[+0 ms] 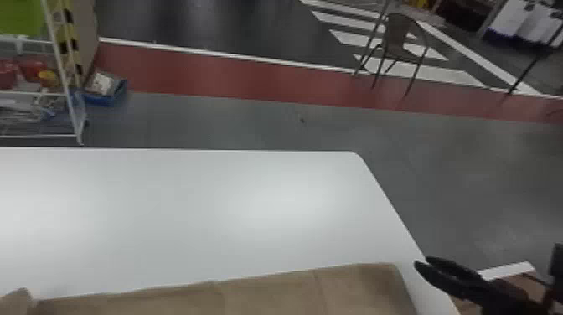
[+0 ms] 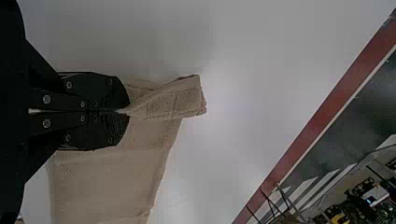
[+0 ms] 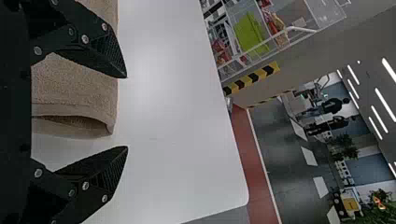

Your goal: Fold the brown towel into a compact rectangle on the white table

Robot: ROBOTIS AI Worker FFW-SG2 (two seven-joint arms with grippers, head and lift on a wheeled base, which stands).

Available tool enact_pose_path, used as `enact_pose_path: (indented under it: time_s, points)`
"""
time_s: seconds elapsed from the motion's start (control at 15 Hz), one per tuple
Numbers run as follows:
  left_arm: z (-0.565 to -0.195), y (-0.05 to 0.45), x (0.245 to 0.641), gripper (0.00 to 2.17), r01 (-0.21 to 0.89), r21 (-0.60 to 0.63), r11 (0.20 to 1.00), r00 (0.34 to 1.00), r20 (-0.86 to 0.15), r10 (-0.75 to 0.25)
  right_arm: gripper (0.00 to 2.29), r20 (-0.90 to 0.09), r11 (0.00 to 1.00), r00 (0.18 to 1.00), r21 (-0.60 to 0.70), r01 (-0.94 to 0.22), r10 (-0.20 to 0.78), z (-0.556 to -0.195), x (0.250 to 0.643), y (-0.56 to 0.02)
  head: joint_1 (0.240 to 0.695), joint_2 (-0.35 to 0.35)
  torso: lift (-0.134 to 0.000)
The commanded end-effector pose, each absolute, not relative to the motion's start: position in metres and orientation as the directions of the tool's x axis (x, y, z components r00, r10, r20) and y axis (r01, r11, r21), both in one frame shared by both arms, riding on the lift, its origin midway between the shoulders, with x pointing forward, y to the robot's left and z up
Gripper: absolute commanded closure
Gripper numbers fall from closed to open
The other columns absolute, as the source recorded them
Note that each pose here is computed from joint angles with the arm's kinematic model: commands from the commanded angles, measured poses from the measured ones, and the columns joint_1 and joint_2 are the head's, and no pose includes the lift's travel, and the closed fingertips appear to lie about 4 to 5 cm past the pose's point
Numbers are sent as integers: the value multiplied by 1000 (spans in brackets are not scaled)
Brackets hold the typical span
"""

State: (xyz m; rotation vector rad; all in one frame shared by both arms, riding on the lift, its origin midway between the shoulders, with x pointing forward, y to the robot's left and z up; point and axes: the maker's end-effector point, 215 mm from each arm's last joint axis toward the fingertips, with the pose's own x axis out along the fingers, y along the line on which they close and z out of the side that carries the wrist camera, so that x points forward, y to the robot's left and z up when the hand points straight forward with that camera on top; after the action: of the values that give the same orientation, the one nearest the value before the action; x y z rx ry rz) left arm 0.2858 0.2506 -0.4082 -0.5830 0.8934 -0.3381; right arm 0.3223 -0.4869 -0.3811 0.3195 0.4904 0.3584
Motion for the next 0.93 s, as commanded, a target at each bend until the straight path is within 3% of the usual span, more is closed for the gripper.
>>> enact_pose_path:
  time_s: [0.0, 0.67, 0.87]
  points:
    - [-397, 237, 293, 1845, 77, -621, 780, 595, -599, -536, 397, -405, 882, 807, 380, -279, 430, -389, 329, -471, 695, -350, -123]
    - [-372, 202, 315, 1845, 172, -610, 773, 600, -558, -574, 407, -457, 841, 710, 362, -402, 535, -422, 350, -383, 695, -349, -123]
    - [-362, 191, 322, 1845, 208, -620, 757, 600, -530, -599, 407, -470, 818, 670, 357, -451, 575, -429, 352, -342, 695, -313, -123]
